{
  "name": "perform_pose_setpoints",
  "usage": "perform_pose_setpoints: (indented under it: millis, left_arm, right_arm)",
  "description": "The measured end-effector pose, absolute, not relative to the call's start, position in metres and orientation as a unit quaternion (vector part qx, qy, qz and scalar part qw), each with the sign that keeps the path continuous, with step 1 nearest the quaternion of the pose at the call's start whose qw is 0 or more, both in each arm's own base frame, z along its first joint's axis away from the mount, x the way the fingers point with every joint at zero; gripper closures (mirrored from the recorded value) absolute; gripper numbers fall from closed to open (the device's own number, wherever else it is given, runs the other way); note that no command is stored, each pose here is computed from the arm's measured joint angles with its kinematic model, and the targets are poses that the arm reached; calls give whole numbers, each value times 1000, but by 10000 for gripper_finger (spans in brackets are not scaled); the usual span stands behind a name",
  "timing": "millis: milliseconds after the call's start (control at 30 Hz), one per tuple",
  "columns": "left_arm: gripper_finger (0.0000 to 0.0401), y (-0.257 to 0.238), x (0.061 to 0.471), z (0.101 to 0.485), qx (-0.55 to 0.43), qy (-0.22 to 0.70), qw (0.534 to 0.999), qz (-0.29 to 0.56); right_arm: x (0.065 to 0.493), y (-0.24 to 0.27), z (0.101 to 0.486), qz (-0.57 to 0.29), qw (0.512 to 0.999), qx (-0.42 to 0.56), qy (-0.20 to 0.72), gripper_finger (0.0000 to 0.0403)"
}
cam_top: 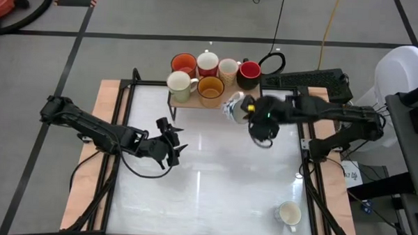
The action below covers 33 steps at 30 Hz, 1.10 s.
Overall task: Place coffee mugs
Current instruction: Put the blue patterned mug on the shelf
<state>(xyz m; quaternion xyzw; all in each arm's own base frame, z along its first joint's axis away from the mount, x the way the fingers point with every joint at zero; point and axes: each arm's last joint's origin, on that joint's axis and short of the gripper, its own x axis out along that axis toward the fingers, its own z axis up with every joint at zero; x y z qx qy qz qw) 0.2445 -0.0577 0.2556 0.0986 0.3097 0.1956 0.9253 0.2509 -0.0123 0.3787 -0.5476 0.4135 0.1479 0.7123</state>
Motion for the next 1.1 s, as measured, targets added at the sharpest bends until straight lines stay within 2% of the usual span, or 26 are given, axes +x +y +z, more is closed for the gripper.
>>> perform_pose_setpoints:
  millis: [233,500,700,933,1100]
  left_arm:
    - [109,-58,245,256,93,306,927,197]
    - [109,-57,245,256,88,305,927,199]
    - [109,-57,245,256,84,305,927,200]
    - [109,-57,245,256,84,306,927,200]
    - [109,-57,245,256,80,305,927,202]
  right_arm:
    - [252,-48,392,175,705,-523,446,395]
    - [275,-84,368,222,684,-482,501,395]
    - [286,-99,361,246,687,-460,506,395]
    - [291,-118,370,254,711,-446,480,395]
    - [290,-136,371,263,713,-412,502,395]
